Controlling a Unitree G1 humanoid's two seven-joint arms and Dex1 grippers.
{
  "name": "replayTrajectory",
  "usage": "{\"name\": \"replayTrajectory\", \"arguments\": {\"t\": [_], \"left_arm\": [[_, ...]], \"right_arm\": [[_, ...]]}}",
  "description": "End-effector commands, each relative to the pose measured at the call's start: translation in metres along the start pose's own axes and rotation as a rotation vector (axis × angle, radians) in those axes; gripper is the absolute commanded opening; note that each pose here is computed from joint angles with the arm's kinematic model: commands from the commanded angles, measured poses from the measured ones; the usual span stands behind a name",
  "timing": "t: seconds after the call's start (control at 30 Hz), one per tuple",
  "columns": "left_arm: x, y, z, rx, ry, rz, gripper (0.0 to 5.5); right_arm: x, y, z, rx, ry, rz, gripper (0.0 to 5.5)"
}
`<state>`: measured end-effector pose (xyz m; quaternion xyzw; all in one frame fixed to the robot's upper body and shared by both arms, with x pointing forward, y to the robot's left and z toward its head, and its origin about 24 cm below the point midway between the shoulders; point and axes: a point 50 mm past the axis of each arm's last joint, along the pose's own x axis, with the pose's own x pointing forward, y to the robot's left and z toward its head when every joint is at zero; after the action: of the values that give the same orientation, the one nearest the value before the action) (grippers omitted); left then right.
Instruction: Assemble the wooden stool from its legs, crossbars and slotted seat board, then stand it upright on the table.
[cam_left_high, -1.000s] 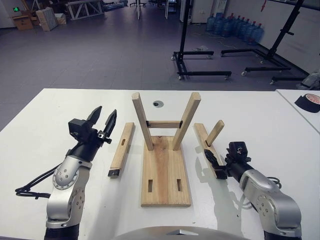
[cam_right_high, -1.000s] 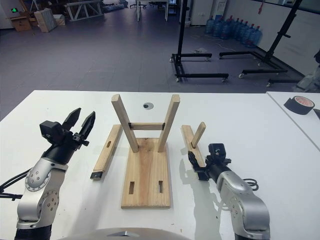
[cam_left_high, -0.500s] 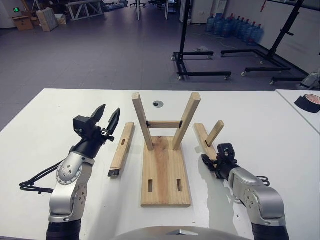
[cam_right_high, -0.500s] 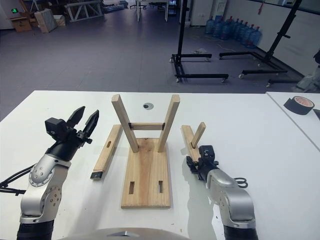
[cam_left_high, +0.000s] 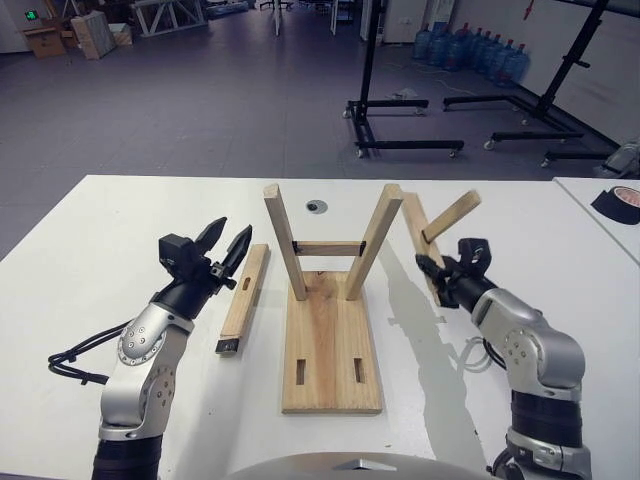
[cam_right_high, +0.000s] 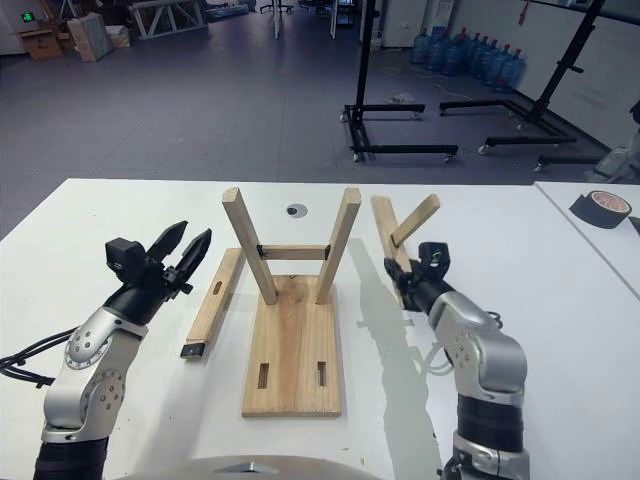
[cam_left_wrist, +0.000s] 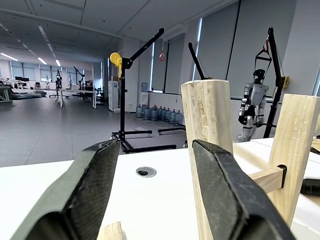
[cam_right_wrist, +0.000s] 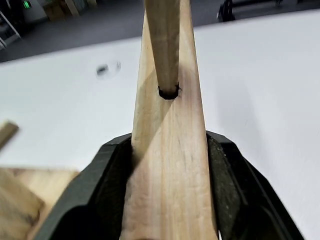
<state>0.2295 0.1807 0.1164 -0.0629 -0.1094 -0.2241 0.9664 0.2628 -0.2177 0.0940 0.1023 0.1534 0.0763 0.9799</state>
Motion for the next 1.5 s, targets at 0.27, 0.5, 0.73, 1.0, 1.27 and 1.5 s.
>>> {"name": "replayTrajectory", "arguments": {"t": [0.27, 0.5, 0.73, 1.0, 1.27, 1.5], "left_arm": [[-0.013, -0.034, 0.018, -0.535, -0.08, -0.407, 2.62], [-0.027, -0.055, 0.029, -0.784, 0.025, -0.712, 2.62], [-0.026, -0.06, 0.024, -0.771, 0.119, -0.804, 2.62], [-0.024, -0.063, 0.027, -0.766, 0.096, -0.853, 3.35], [-0.016, -0.057, 0.025, -0.798, 0.111, -0.821, 4.02], [-0.015, -0.054, 0.025, -0.792, 0.097, -0.81, 3.85]], "right_arm": [[-0.082, 0.051, 0.104, 0.167, -0.495, 1.043, 2.03], [-0.089, 0.088, 0.055, 0.141, -0.14, 1.302, 2.03], [-0.083, 0.102, 0.017, 0.195, 0.002, 1.385, 2.03], [-0.071, 0.101, 0.002, 0.208, 0.035, 1.376, 2.03], [-0.065, 0.1, -0.014, 0.106, 0.079, 1.368, 2.03], [-0.061, 0.095, -0.022, 0.116, 0.073, 1.361, 2.03]]}}
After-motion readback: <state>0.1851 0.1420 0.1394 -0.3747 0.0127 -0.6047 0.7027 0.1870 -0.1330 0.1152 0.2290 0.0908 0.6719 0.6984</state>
